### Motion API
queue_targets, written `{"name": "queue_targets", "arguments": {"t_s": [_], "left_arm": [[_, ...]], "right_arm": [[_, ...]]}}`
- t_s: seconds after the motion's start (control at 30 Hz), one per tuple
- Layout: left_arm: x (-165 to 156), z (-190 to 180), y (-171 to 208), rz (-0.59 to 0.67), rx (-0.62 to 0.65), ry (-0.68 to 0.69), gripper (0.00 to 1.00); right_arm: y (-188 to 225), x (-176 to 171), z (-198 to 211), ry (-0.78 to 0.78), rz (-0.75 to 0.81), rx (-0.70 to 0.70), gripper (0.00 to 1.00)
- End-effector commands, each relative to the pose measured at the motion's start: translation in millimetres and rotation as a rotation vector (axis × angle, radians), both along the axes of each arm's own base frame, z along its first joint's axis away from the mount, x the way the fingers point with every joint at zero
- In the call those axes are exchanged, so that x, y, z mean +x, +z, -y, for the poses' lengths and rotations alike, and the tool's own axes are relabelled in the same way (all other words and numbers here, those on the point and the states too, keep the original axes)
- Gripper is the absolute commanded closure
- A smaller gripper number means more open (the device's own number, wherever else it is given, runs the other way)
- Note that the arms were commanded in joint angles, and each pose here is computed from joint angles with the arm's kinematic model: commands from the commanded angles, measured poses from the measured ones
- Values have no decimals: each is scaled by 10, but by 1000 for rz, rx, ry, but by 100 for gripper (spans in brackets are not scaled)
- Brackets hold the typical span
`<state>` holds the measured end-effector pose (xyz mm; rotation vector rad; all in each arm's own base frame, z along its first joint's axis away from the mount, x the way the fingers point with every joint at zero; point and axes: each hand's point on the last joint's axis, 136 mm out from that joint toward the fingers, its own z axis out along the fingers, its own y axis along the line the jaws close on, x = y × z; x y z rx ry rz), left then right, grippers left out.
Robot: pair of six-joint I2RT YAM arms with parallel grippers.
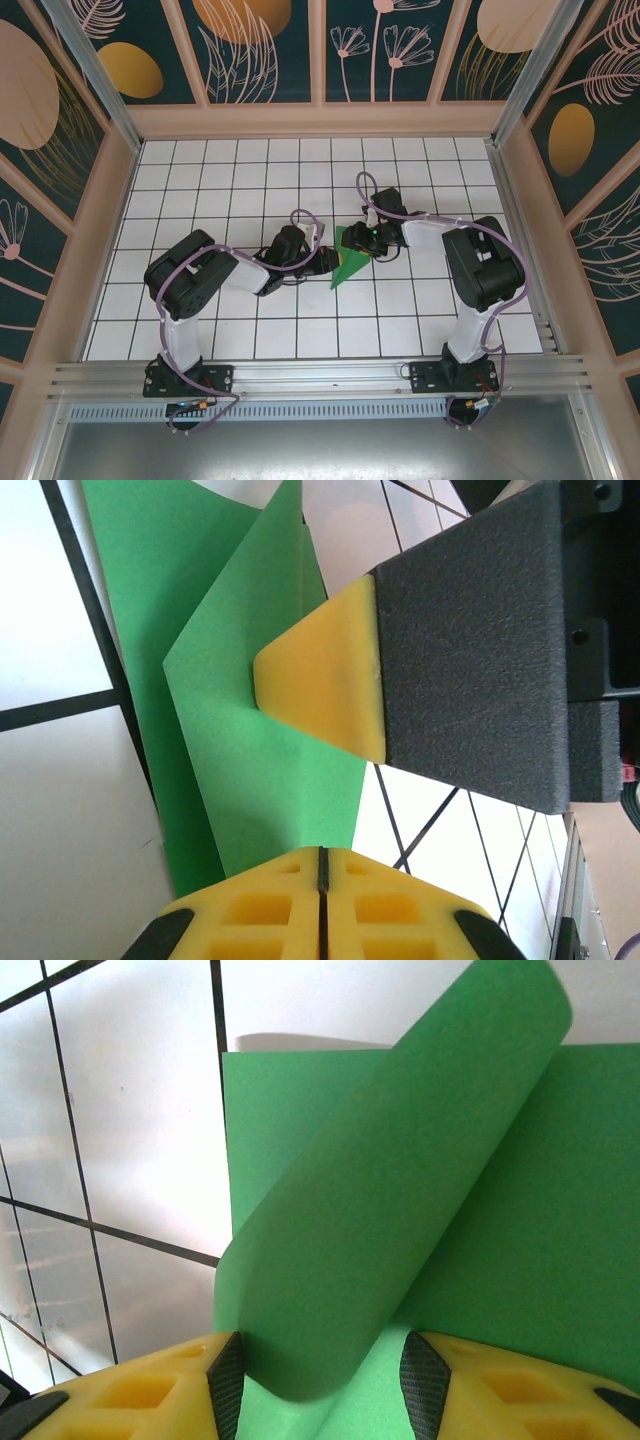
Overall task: Fold a paper plane with a square sheet of paper (pick it up from the middle)
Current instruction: Fourth fold the wing at the center of the table.
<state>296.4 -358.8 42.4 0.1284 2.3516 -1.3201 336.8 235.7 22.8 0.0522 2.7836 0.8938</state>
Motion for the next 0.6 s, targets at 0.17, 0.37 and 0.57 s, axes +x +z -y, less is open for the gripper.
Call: {"name": "queue_targets", "arguments": {"t_s": [0.17,0.37,0.57], "left_arm": [[42,20,-125,-6,37,4,91],[39,5,-151,-11,47,9,91],[36,-8,-161,-16,53,14,91]], "right_arm": [[-582,-259,388,-46,-121,-219,49],[-545,-248,364,-35,-104,-204,49],[-529,-243,381,-37,-97,-210,48]]}}
